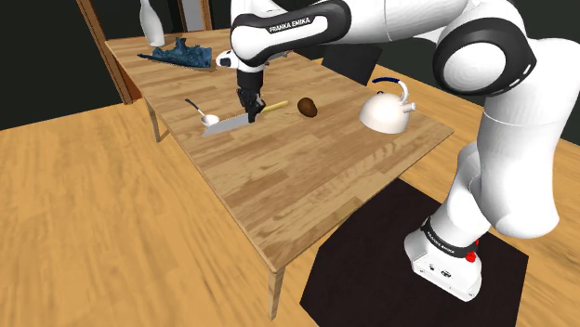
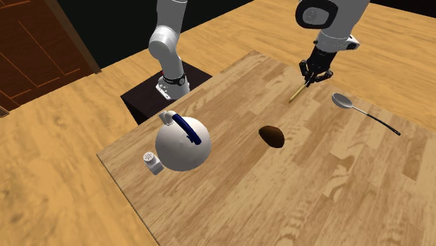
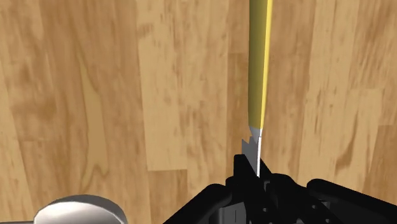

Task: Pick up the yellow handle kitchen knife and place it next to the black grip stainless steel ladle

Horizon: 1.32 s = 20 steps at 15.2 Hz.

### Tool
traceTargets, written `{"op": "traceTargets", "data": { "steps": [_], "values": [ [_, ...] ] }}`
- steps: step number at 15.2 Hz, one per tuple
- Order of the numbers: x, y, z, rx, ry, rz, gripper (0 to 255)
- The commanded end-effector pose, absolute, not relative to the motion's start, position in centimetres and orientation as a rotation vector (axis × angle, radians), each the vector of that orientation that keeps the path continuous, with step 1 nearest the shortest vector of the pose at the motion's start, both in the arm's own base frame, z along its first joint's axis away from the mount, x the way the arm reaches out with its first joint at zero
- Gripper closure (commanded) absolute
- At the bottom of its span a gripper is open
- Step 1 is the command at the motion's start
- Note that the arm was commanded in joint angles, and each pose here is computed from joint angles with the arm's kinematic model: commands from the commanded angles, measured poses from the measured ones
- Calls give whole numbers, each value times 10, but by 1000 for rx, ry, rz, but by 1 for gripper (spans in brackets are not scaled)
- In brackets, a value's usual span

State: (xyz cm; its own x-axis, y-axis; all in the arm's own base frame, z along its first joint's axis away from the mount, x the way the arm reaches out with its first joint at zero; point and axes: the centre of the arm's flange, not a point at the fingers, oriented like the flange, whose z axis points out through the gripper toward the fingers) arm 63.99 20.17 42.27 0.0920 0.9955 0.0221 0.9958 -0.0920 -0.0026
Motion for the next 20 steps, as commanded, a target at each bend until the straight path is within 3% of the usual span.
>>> {"op": "traceTargets", "data": {
  "steps": [1, 9, 17, 18, 20],
  "values": [
    [640, 202, 412, -2309, -2105, -24, 255],
    [640, 202, 368, -2309, -2105, -24, 255],
    [640, 202, 368, -2309, -2105, -24, 255],
    [640, 202, 368, -2309, -2105, -24, 0],
    [640, 202, 368, -2309, -2105, -24, 0]
  ]
}}
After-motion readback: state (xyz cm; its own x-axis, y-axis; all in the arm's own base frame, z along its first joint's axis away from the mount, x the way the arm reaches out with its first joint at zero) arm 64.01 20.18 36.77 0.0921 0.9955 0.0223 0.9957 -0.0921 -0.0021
